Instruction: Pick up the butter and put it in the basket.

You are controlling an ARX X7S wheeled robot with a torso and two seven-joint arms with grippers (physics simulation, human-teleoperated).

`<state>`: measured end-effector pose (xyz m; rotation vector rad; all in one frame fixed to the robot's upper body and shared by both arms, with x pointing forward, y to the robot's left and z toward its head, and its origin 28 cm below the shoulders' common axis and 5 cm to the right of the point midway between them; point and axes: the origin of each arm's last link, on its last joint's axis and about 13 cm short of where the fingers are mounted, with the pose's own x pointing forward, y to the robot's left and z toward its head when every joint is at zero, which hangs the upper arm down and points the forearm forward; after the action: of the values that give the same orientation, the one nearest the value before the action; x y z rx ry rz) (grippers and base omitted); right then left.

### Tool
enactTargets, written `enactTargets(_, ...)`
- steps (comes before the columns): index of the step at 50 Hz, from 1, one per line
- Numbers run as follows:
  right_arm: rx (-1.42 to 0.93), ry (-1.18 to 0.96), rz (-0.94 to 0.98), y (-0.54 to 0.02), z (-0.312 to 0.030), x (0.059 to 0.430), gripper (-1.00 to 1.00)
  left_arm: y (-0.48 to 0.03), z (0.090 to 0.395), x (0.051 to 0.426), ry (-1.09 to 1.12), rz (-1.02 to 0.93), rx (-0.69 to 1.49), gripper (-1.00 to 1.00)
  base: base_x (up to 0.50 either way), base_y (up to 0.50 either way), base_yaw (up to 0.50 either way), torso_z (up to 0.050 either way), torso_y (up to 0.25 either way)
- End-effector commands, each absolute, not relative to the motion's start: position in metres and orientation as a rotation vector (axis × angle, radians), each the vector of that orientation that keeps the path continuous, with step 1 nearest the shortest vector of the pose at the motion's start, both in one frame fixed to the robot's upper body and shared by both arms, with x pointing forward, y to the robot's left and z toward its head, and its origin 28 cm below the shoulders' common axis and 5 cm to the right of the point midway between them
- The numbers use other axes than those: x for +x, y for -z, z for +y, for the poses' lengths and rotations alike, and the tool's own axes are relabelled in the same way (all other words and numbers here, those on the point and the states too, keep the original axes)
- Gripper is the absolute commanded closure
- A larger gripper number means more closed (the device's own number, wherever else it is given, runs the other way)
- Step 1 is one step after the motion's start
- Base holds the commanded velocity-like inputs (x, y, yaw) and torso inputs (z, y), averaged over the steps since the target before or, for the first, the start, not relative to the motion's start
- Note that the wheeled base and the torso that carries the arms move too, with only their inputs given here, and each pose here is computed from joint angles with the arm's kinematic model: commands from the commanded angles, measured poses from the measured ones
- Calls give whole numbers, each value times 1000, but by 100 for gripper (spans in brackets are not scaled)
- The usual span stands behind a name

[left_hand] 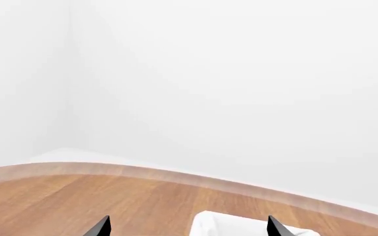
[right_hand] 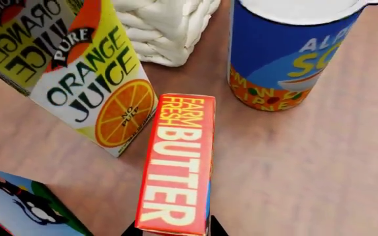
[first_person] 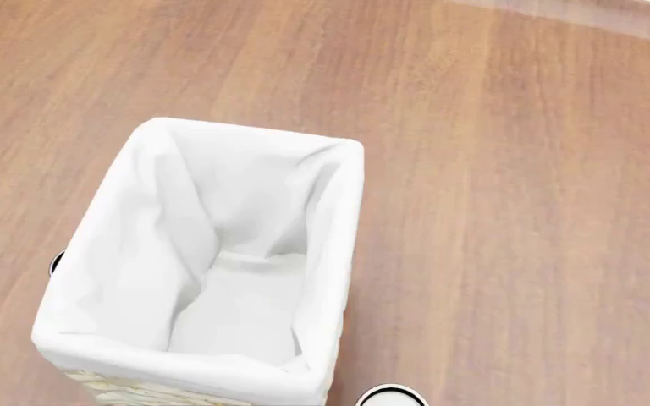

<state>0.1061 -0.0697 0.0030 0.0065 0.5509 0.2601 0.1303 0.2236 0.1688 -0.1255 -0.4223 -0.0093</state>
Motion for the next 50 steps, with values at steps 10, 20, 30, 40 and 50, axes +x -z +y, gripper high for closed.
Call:
enactTargets(10,18,-251,466,-21,-72,99,100,-170,224,131,44,-447,-161,-100,0,0,0,0,0)
enactTargets(20,21,-237,435,-33,-73,93,100,-170,223,131,46,-448,-160,-100,0,0,0,0,2)
enactTargets(30,15,-228,400,-46,-75,89,100,-171,223,131,47,-450,-160,-100,0,0,0,0,0)
enactTargets(40,6,-230,378,-54,-75,86,100,-170,223,131,48,-448,-161,-100,0,0,0,0,1)
enactTargets(50,-1,-224,355,-63,-77,85,100,-171,223,131,49,-447,-168,-100,0,0,0,2,0)
